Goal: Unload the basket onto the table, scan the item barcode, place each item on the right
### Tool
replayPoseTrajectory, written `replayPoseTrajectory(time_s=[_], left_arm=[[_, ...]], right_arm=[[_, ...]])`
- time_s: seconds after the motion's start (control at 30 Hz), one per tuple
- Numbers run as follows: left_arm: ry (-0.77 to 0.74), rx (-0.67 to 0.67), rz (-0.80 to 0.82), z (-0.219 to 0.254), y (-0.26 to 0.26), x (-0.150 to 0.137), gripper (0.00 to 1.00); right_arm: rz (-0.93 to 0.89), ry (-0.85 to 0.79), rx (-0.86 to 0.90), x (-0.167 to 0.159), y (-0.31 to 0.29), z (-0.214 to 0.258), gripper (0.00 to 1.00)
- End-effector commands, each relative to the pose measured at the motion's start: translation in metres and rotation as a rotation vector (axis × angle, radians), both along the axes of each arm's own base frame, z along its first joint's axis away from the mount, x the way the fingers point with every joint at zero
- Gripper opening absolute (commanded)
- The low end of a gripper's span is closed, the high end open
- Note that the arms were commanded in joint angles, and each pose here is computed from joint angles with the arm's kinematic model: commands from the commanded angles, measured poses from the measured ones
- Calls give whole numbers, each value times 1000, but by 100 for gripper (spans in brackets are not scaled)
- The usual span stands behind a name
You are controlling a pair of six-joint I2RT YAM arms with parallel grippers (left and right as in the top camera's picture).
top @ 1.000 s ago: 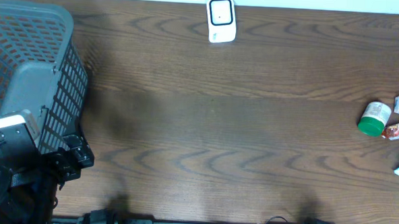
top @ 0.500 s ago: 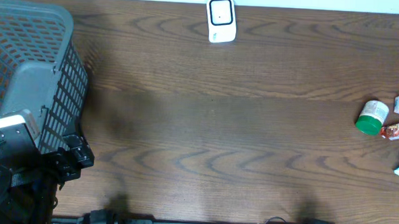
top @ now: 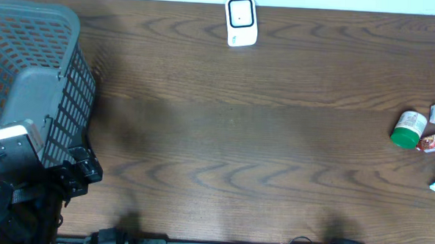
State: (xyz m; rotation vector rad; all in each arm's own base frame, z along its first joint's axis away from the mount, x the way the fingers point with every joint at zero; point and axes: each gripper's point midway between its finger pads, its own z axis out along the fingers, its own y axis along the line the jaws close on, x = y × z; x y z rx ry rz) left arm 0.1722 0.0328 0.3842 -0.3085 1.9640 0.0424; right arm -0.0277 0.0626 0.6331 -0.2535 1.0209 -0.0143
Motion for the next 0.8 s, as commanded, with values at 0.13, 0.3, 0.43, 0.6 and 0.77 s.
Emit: replayPoseTrajectory(time_s=[0.13,0.3,0.43,0.6,0.77], left_arm=[[-4,-11,-9,0,-2,0,98],[-4,-11,-9,0,-2,0,98],[-4,-11,-9,0,-2,0,98],[-4,-11,-9,0,-2,0,98],[-4,-11,-9,0,-2,0,98]], right_arm=[[26,-29,-35,42,-2,-40,99],[26,-19,-32,89,-9,-79,99],[26,-11,-31,135,-16,-124,99],[26,1,-29,181,-23,-182,99],[19,36,-24,212,-29,-234,99]])
